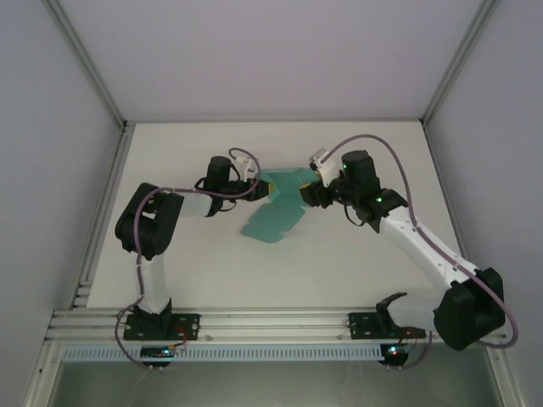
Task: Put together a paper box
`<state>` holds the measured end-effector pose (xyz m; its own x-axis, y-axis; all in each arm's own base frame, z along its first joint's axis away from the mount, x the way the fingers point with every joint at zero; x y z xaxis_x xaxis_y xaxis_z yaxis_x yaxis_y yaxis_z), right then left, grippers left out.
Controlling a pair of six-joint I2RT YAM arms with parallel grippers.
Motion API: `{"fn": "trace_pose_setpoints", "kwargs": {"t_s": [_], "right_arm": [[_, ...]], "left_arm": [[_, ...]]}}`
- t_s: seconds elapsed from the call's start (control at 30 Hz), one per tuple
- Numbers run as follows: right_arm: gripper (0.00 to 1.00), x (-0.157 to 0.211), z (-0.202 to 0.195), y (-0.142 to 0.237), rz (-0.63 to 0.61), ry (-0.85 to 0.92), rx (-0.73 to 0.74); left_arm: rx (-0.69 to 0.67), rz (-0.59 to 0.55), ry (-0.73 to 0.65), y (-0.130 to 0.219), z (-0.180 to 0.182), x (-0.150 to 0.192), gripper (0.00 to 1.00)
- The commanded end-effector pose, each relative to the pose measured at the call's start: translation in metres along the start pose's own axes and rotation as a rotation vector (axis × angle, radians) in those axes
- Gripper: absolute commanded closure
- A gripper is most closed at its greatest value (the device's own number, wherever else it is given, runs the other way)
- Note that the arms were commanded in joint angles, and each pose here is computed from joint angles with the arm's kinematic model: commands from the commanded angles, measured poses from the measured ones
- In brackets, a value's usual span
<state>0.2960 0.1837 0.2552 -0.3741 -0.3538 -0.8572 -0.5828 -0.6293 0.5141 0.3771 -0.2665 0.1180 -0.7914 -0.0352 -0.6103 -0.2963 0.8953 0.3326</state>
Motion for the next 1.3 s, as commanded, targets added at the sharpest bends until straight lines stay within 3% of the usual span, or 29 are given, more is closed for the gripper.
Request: {"fn": "trace_pose_setpoints", "kwargs": {"t_s": [0.0,0.1,0.17,0.3,0.4,0.53,0.63,0.8,1.03,1.27], "right_arm": [[0.73,-0.009,0.001,-0.007,-0.029,0.021,-0.047],[0.91,-0.006,0.002,-0.012,-0.001,0.014,-0.068],[0.99,0.000,0.005,-0.016,0.007,0.011,-0.090],[1.00,0.010,0.011,-0.022,0.008,-0.010,-0.089],[1.00,0.016,0.018,-0.026,0.020,0.000,-0.083],[1.00,0.032,0.021,-0.030,0.053,-0.019,-0.100],[1.00,0.045,0.017,-0.033,0.082,-0.039,-0.107],[1.00,0.066,0.018,-0.038,0.125,0.034,-0.113],[1.00,0.099,0.025,-0.042,0.192,0.039,-0.179],[1.00,0.102,0.023,-0.042,0.214,0.027,-0.201]], "left_arm": [[-0.037,-0.007,-0.030,0.003,-0.008,-0.011,1.00],[-0.196,-0.002,0.036,0.002,0.014,-0.009,1.00],[-0.323,-0.008,0.077,0.004,0.029,-0.008,1.00],[-0.650,0.005,0.164,0.014,0.058,-0.006,1.00],[-0.737,0.025,0.194,0.017,0.068,-0.003,1.00],[-0.719,0.069,0.151,0.014,0.070,0.005,1.00],[-0.621,0.127,0.064,0.008,0.065,0.016,1.00],[-0.534,0.166,0.025,0.011,0.062,0.035,0.92],[-0.474,0.146,-0.025,0.013,0.057,0.039,0.80],[-0.386,0.056,-0.092,0.016,0.046,0.026,0.68]]}}
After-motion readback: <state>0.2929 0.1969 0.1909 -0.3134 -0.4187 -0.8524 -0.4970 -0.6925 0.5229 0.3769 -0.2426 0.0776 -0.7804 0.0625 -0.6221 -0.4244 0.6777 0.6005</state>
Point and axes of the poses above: each hand's point on the last joint's axis, 136 mm out from that joint toward the fingers, its own y axis back along the fingers, its own z axis along the line the jaws close on, x = y × z, the point moved 5 cm from there along y, back along the fingers, and after that the axes turned 1 degree about y, right-handed, at the moved point
